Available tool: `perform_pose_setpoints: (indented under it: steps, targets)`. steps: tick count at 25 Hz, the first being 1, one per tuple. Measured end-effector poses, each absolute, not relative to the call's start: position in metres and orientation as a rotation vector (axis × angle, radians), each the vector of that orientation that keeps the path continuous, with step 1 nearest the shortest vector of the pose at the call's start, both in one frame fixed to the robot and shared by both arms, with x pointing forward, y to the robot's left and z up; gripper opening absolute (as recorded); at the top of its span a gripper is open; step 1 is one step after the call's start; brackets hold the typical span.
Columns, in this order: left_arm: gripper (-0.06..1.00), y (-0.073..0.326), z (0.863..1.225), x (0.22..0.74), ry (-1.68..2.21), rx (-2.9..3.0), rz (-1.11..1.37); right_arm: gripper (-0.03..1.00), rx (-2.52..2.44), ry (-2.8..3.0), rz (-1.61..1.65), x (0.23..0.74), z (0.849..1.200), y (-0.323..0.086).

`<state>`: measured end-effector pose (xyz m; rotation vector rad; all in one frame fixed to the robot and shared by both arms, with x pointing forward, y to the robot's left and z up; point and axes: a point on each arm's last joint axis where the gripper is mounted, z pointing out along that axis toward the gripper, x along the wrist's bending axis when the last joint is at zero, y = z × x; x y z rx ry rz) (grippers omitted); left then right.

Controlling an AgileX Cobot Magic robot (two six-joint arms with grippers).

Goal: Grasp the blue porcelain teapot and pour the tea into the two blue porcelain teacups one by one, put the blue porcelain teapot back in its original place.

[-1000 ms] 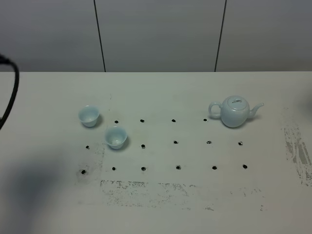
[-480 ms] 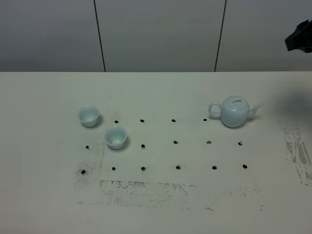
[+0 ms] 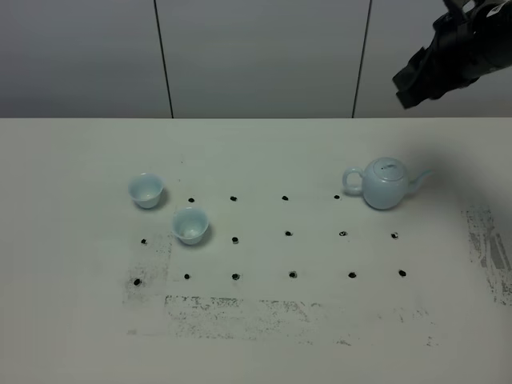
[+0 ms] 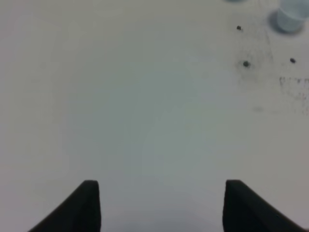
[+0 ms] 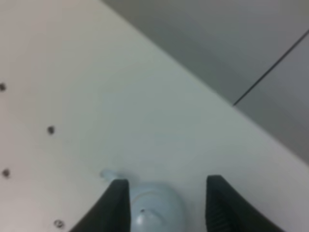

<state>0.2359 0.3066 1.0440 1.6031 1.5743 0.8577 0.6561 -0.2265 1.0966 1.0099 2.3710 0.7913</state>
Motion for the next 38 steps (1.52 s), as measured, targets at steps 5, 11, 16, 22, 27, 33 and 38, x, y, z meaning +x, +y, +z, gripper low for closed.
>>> perform_pose_setpoints:
  steps: [5, 11, 16, 22, 27, 33, 38]
  targets:
    - [0.52, 0.305, 1.04, 0.239, 1.53, 1.617, 0.876, 0.35, 1.051, 2.521, 0.747, 0.662, 1.063, -0.222]
    - [0.52, 0.304, 1.04, 0.239, 1.438, 1.719, 0.931, 0.35, 1.001, 2.571, 0.777, 0.674, 1.063, -0.201]
    - [0.52, 0.304, 1.04, 0.239, 1.431, 1.726, 0.934, 0.4, 1.024, 2.626, 0.779, 0.699, 1.058, -0.194]
    - [0.52, 0.304, 1.04, 0.238, 1.455, 1.708, 0.944, 0.44, 0.995, 2.732, 0.691, 0.721, 1.03, -0.175]
    - [0.52, 0.304, 1.04, 0.238, 1.557, 1.64, 0.996, 0.44, 0.938, 2.782, 0.605, 0.724, 1.008, -0.153]
    - [0.52, 0.304, 1.04, 0.238, 1.578, 1.626, 1.006, 0.44, 0.925, 2.789, 0.587, 0.724, 1.004, -0.151]
    - [0.52, 0.304, 1.04, 0.238, 1.579, 1.625, 1.005, 0.44, 0.898, 2.782, 0.534, 0.725, 1.004, -0.154]
